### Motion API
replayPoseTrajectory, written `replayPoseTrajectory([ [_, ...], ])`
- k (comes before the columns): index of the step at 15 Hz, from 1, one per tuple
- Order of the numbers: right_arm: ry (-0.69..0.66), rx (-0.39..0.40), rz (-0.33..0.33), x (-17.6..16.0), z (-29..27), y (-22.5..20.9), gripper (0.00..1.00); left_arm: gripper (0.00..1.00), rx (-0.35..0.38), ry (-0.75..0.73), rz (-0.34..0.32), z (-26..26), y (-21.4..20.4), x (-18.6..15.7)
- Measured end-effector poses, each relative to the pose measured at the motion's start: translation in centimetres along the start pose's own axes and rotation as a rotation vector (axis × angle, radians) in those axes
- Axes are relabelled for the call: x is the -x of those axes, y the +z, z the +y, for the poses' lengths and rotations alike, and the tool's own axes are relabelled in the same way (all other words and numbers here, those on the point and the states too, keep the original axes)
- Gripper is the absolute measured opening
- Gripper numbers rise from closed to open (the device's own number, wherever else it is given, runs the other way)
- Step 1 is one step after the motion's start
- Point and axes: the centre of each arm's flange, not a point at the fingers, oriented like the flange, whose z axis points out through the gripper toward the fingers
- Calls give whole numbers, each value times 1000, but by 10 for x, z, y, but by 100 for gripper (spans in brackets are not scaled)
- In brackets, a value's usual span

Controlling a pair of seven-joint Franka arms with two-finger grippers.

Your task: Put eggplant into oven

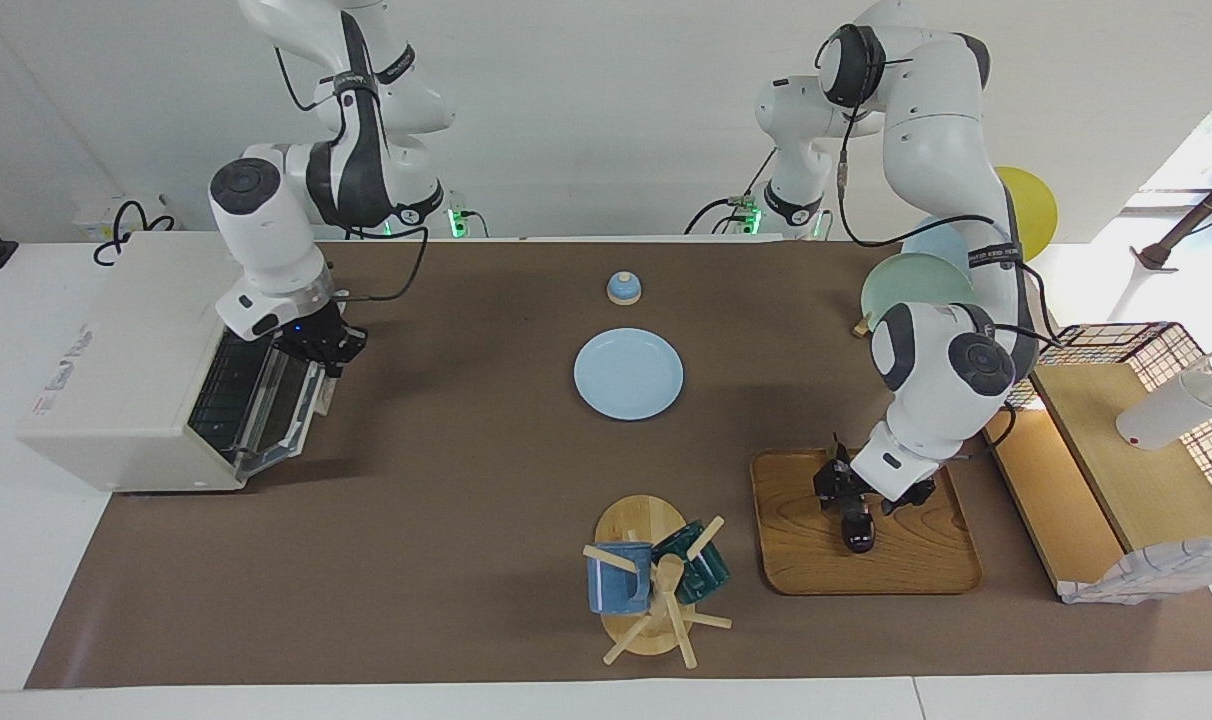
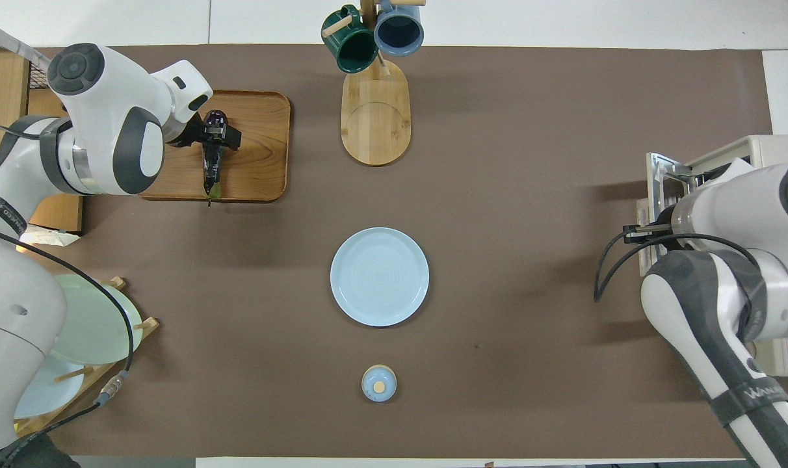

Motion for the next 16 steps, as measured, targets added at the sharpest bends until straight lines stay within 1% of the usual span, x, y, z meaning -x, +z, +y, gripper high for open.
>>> replayPoseTrajectory([
  [1,-1,-1,3,-1,-6,11,1,93,0,16,-1,-1,0,0],
  [2,-4,-2,11,-1,-10,19,1,93,-1,29,-2,-1,1,1],
  [3,-6,-4,17,0,-11,25,1,89,-2,38,-3,-2,1,1],
  [5,-6,-8,31,2,-13,32,1,62,-2,48,-6,-3,3,2],
  [6,-5,-10,34,3,-14,34,1,54,-2,51,-7,-3,3,2],
  [7,-1,-11,35,3,-15,37,1,54,-2,52,-8,-3,3,2],
  [8,3,-11,33,3,-15,41,1,48,-2,53,-8,-3,4,2],
  [9,4,-12,29,3,-16,45,1,39,-2,54,-8,-3,3,2],
  [13,3,-15,11,1,-19,64,1,39,-2,54,-10,-4,-2,1],
  [15,11,-18,4,0,-19,72,1,39,5,55,-27,-1,-18,0],
  [16,35,-26,0,0,-18,74,1,39,16,50,-30,2,-32,0],
])
